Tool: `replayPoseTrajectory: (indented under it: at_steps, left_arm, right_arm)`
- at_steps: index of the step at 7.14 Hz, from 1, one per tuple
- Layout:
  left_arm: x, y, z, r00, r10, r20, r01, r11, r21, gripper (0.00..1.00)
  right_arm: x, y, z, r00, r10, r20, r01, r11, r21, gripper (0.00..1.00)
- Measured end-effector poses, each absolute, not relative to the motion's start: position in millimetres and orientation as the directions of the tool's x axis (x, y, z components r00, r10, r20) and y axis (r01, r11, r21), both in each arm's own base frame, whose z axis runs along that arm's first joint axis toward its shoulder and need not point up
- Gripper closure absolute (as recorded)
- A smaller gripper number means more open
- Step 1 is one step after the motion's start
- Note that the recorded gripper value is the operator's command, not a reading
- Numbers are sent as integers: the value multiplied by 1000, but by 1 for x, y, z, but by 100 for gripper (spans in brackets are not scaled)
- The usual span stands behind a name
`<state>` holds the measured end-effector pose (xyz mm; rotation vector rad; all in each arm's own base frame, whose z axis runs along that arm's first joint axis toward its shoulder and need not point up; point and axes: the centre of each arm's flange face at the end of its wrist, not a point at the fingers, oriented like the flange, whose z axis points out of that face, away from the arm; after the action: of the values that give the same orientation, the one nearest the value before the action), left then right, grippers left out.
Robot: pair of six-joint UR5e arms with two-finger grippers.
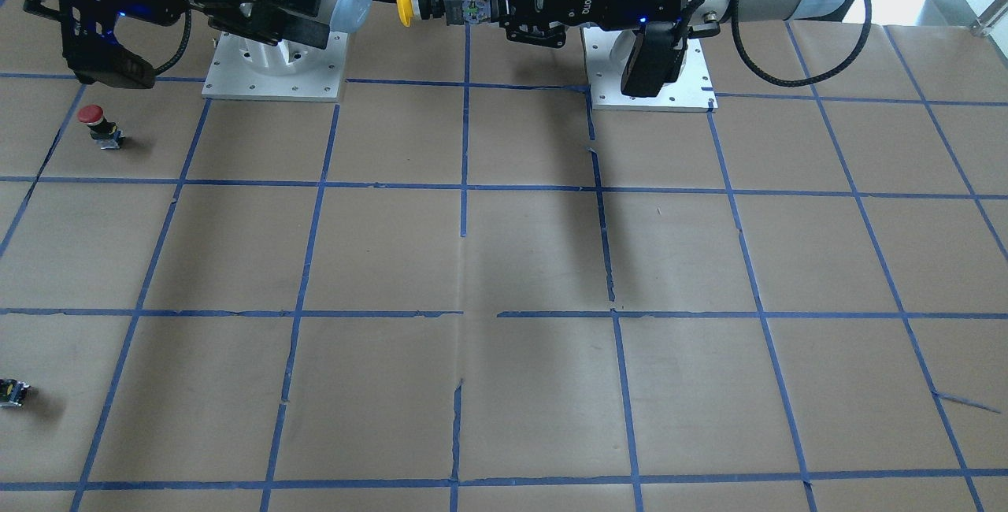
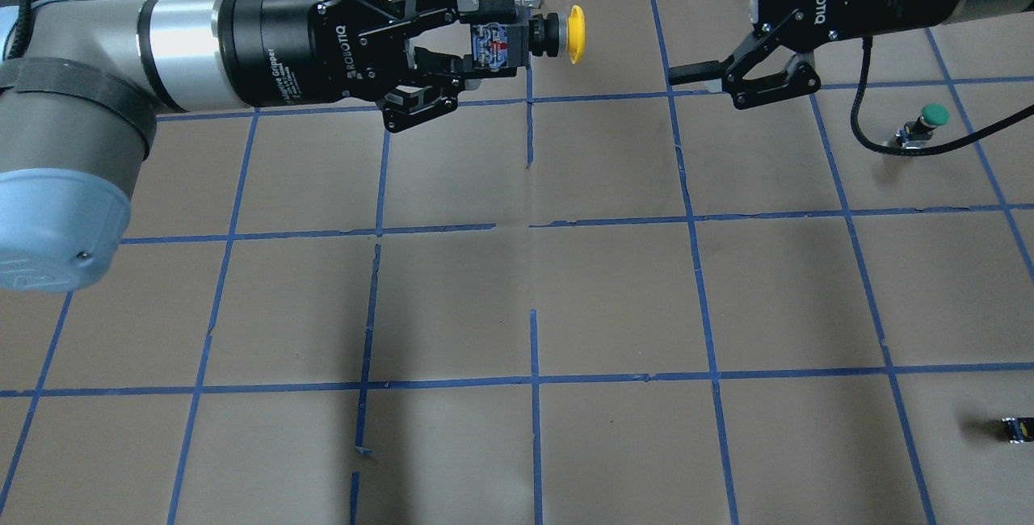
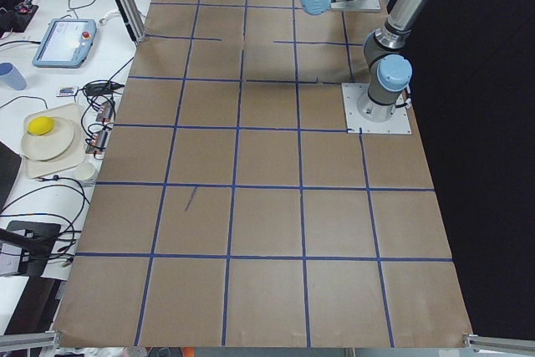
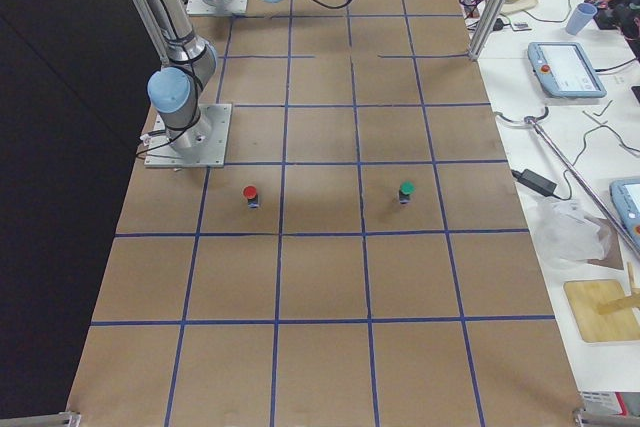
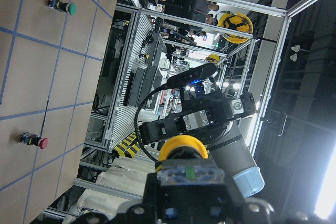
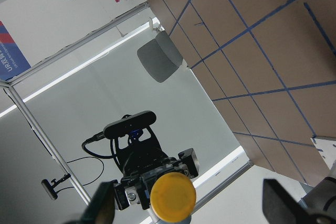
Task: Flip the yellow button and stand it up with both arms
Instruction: 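Hold the button up with the left gripper while the right gripper approaches its yellow cap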
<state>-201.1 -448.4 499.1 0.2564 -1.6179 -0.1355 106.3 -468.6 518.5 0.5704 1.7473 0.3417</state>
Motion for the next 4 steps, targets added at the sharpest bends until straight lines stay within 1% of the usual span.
replayPoseTrajectory:
  at_steps: [3,4]
  left_arm:
    - [-201,-449,499,-42,-247,968,-81,967,243,82]
    - [-201,-449,499,-41,-247,968,-81,967,243,82]
  right_arm:
    - [145,-456,517,-144,570,-809,132,821,555,1]
    - [154,-453,518,-146,568,-810,117,823,556,3]
